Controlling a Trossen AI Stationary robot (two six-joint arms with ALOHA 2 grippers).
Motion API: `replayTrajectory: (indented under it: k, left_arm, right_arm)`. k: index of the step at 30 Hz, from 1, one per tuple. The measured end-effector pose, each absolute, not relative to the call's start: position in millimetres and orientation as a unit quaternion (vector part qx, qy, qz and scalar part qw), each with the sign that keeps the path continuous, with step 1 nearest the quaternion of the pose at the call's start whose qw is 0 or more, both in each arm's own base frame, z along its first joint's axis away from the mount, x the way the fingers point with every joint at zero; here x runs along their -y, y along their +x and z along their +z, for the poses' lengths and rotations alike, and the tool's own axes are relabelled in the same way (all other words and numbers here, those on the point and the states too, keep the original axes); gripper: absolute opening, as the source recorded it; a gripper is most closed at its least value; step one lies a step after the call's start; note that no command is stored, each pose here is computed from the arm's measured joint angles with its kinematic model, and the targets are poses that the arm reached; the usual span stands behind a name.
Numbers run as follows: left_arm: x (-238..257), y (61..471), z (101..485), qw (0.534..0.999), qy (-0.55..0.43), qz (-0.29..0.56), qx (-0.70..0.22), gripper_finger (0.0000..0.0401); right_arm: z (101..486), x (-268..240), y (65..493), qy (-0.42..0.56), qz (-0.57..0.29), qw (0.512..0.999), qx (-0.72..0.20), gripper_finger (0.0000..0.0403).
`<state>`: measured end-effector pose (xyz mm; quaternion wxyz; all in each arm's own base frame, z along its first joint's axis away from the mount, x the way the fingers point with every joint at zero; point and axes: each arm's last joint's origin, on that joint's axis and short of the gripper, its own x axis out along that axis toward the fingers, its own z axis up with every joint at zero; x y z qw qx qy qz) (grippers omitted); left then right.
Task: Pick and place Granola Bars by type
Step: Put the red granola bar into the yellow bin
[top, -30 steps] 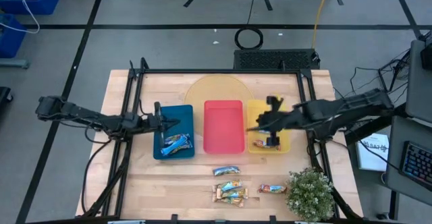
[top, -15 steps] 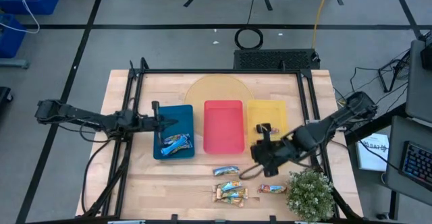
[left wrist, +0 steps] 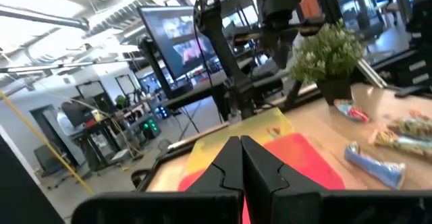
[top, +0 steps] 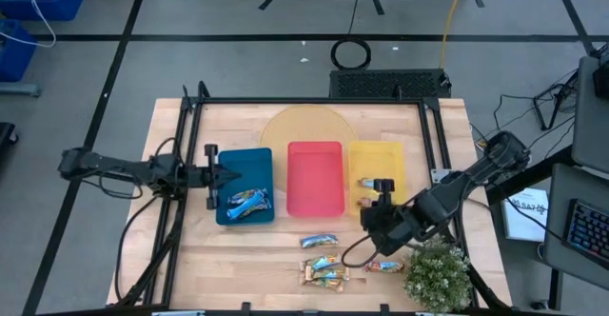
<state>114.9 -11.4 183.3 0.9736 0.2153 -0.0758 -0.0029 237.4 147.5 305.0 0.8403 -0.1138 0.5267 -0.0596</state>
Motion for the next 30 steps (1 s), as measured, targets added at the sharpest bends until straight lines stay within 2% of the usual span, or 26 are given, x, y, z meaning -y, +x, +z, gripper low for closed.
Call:
replayTrajectory:
  k: [3, 9, 15, 18, 23, 27, 30]
  left_arm:
    - [11, 112, 183, 0.972, 0.222, -0.003, 0.074, 0.0001]
    - [13, 105, 191, 0.97, 0.206, -0.035, 0.128, 0.0001]
    - [8, 106, 189, 0.98, 0.165, 0.043, 0.099, 0.0007]
    - [8, 106, 188, 0.982, 0.155, 0.044, 0.093, 0.0022]
    - [8, 106, 187, 0.985, 0.142, 0.042, 0.091, 0.0032]
    - [8, 106, 186, 0.985, 0.141, 0.041, 0.085, 0.0034]
    - [8, 106, 185, 0.986, 0.142, 0.04, 0.08, 0.0034]
  right_arm:
    - [297, -156, 241, -0.108, -0.037, 0.832, -0.543, 0.0]
    - [274, -179, 244, -0.056, -0.027, 0.806, -0.588, 0.0]
    - [231, -204, 257, -0.003, -0.038, 0.76, -0.649, 0.0009]
    - [209, -218, 267, 0.03, -0.014, 0.744, -0.667, 0.0044]
    - [184, -240, 272, 0.054, 0.007, 0.739, -0.672, 0.014]
    - [179, -245, 266, 0.087, -0.018, 0.714, -0.695, 0.0217]
    - [179, -246, 263, 0.099, -0.035, 0.705, -0.701, 0.0261]
